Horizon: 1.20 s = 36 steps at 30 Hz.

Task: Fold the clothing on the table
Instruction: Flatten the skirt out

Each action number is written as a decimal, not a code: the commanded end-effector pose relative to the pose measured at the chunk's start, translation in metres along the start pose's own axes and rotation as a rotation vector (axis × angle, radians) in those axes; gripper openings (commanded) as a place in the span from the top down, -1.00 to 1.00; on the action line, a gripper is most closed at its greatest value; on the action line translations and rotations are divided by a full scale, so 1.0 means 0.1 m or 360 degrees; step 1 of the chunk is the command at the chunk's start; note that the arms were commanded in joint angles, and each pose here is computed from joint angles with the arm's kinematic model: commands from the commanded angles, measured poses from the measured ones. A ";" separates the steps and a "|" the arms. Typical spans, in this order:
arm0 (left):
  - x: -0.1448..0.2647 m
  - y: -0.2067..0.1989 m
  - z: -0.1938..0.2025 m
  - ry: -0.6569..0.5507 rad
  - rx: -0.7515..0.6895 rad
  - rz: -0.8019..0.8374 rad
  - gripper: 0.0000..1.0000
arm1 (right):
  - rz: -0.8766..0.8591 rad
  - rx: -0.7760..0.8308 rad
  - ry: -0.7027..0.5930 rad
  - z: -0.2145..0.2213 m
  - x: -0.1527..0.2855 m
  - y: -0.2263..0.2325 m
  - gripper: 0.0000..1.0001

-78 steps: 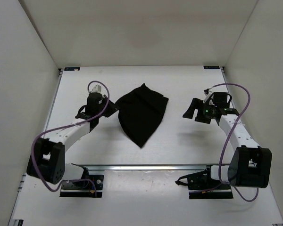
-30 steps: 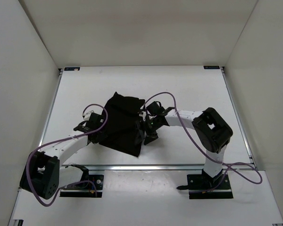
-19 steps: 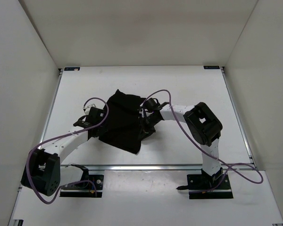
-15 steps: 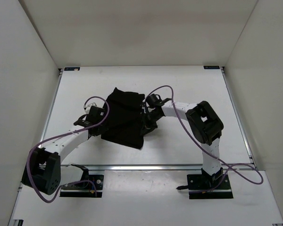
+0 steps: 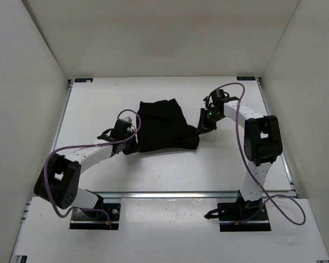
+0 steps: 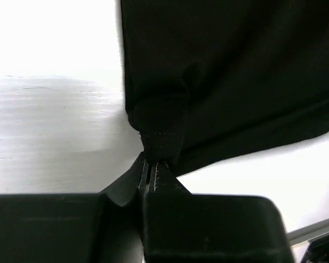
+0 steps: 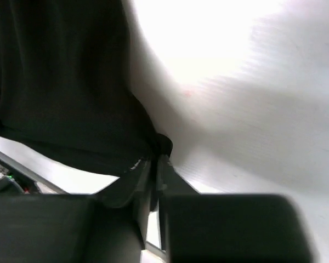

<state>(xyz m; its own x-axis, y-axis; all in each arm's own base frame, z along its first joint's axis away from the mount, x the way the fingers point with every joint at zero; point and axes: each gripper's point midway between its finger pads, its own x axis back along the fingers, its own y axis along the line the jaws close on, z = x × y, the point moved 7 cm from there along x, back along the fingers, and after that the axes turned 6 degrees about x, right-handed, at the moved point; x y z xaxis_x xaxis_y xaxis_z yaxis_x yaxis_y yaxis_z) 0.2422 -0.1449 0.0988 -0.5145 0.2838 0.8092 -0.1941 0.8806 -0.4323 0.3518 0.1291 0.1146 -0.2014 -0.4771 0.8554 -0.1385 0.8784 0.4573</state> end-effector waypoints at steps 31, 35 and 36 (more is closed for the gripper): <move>0.26 0.33 -0.02 -0.0226 -0.0004 -0.0121 -0.46 | -0.0115 0.0412 0.0090 1.04 -0.11 0.42 -0.34; 0.19 0.19 -0.09 -0.0181 -0.0044 -0.0062 -0.45 | -0.0101 0.0407 0.0088 1.04 -0.14 0.40 -0.32; 0.16 0.18 -0.09 -0.0159 -0.0042 -0.0055 -0.46 | -0.0101 0.0402 0.0075 1.02 -0.16 0.40 -0.29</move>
<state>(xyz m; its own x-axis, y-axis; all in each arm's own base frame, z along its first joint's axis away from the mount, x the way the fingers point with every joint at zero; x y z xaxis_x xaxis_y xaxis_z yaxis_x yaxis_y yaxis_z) 0.2180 -0.1086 0.0896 -0.5352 0.1530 0.8308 -0.2560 0.9078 -0.3321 0.2444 0.1657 0.0958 -0.1052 -0.5290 0.8421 -0.3717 0.8063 0.4601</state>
